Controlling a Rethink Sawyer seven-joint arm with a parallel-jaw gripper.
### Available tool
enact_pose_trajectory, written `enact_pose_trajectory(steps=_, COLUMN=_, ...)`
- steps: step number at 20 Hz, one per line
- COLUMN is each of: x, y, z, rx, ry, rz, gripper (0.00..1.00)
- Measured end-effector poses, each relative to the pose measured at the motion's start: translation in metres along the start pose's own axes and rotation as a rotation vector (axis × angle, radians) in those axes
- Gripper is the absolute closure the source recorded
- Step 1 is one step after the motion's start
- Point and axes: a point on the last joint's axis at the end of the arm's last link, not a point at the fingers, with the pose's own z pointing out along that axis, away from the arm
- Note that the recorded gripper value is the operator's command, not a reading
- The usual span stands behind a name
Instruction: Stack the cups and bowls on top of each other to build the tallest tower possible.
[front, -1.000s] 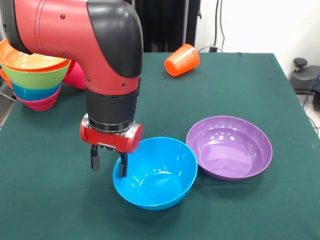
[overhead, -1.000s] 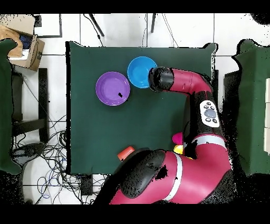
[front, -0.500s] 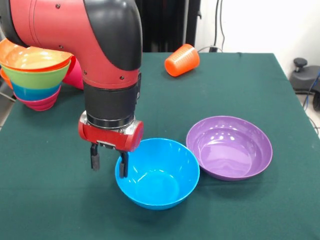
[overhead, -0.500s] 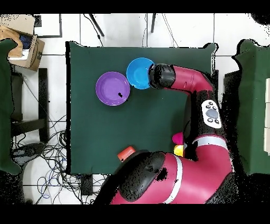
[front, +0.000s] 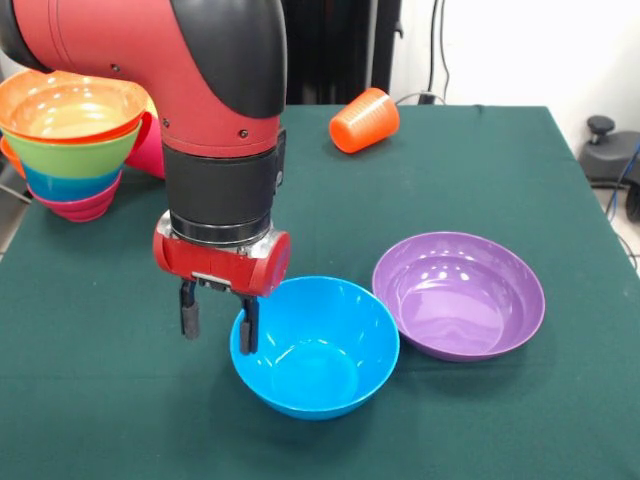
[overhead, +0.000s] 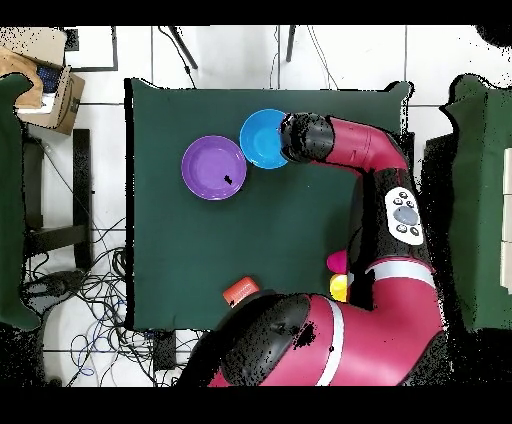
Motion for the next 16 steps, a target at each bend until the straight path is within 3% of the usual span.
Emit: enact_pose_trajectory(steps=16, x=-0.0043, y=0.0074, z=-0.0007, rx=-0.021, ry=-0.027, rz=0.007, gripper=0.0)
